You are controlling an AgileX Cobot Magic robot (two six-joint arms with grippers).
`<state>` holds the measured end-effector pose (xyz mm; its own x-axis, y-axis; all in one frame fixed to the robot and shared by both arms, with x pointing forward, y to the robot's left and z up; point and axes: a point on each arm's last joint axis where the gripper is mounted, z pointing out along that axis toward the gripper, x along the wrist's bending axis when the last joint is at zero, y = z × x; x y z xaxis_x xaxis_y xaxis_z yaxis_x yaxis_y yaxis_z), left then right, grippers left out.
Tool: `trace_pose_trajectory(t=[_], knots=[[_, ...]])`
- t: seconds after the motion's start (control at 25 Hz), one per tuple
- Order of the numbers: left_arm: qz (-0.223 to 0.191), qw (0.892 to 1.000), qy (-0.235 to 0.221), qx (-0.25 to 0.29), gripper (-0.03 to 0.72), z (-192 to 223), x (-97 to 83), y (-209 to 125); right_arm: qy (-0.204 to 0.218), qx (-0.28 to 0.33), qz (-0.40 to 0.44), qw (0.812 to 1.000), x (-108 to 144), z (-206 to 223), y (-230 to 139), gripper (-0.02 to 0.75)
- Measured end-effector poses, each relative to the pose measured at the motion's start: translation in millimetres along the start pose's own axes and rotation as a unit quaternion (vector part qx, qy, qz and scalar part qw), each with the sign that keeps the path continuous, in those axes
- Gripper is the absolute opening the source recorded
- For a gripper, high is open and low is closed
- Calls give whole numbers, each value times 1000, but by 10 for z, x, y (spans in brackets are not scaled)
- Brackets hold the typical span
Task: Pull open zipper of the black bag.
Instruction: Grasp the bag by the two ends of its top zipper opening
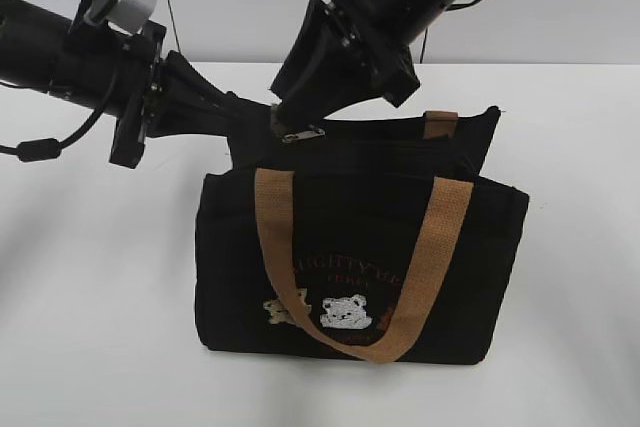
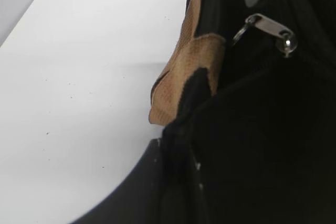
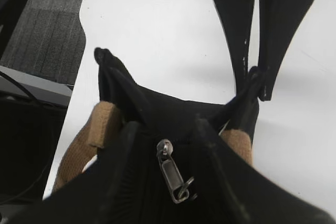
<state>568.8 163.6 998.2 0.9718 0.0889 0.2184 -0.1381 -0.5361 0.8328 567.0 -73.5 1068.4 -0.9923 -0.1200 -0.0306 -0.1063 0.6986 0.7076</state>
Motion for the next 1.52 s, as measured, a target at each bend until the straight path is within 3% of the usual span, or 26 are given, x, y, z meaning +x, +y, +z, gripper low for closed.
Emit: trace_pose_trajectory(t=[0.76, 0.92, 1.04, 1.12, 1.52], knots=[[0, 1000, -1, -1, 57, 0, -2, 3, 32, 21, -2, 999, -24, 227, -102, 242], [0, 1000, -1, -1, 57, 0, -2, 3, 32, 25, -4, 999, -25, 227, -108, 162], [0, 1000, -1, -1, 57, 0, -2, 1, 32, 31, 0, 999, -24, 225, -117, 32], [-1, 1000, -1, -1, 57, 5, -1, -5, 32, 35, 10, 999, -25, 222, -122, -9], [-2, 1000, 1, 3, 56, 14, 6, -22, 26, 67, 23, 997, -33, 214, -174, -15]])
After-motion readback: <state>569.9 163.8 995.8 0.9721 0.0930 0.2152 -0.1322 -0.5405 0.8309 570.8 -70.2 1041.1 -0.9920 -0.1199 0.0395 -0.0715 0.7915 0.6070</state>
